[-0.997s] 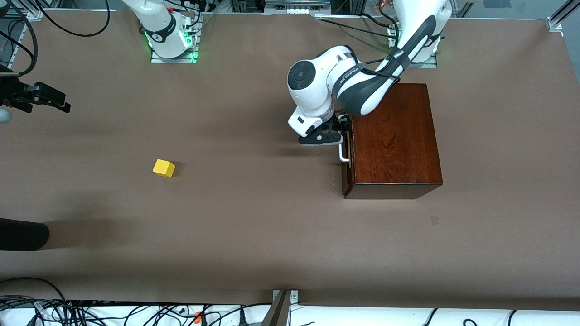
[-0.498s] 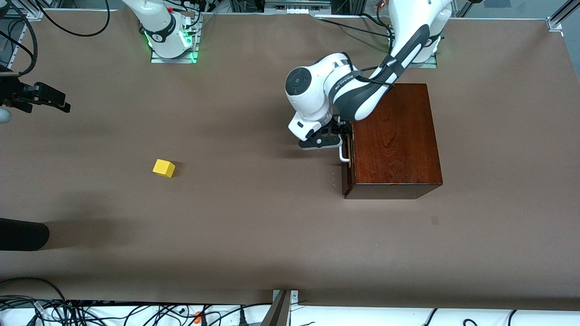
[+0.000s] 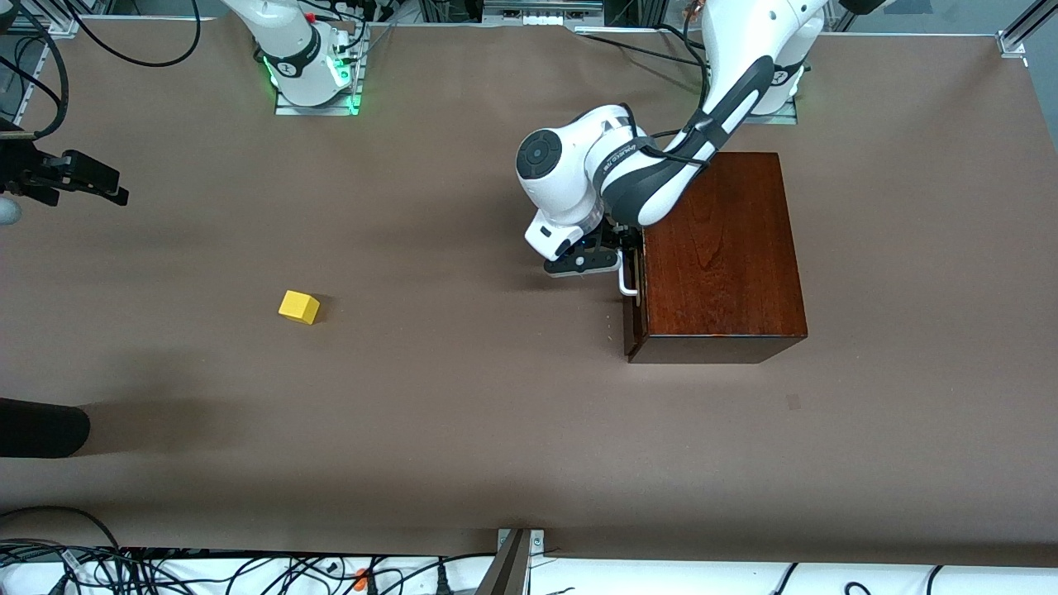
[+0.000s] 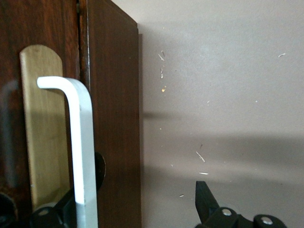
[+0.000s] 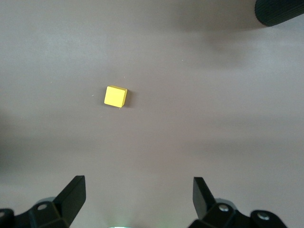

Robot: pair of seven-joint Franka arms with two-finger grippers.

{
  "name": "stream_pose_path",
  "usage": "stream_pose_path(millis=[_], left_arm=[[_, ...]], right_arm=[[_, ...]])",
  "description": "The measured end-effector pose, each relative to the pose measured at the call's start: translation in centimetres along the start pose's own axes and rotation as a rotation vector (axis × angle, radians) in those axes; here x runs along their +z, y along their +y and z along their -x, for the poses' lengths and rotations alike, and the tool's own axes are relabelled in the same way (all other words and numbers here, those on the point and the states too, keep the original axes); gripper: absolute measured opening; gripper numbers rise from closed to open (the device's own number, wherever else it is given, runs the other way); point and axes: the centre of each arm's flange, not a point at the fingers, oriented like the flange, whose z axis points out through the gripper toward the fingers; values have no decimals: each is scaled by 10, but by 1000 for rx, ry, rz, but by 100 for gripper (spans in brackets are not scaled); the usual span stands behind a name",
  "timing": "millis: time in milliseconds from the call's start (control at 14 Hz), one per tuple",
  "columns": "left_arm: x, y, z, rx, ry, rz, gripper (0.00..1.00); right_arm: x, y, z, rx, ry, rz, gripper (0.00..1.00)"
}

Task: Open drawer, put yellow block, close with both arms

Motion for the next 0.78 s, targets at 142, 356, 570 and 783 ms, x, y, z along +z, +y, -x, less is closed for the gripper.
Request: stream_pose_path(millis=[142, 356, 570, 783], left_arm=[[-5, 3, -5, -7, 6, 15, 100], [-7, 15, -3, 0, 8, 23, 100], [-9, 24, -2, -5, 11, 27, 100], [-13, 34, -1, -12, 16, 39, 100]], right_arm=[[0, 0, 0, 0, 0, 0, 100], [0, 0, 0, 0, 0, 0, 100], [0, 0, 0, 0, 0, 0, 100], [0, 0, 0, 0, 0, 0, 100]])
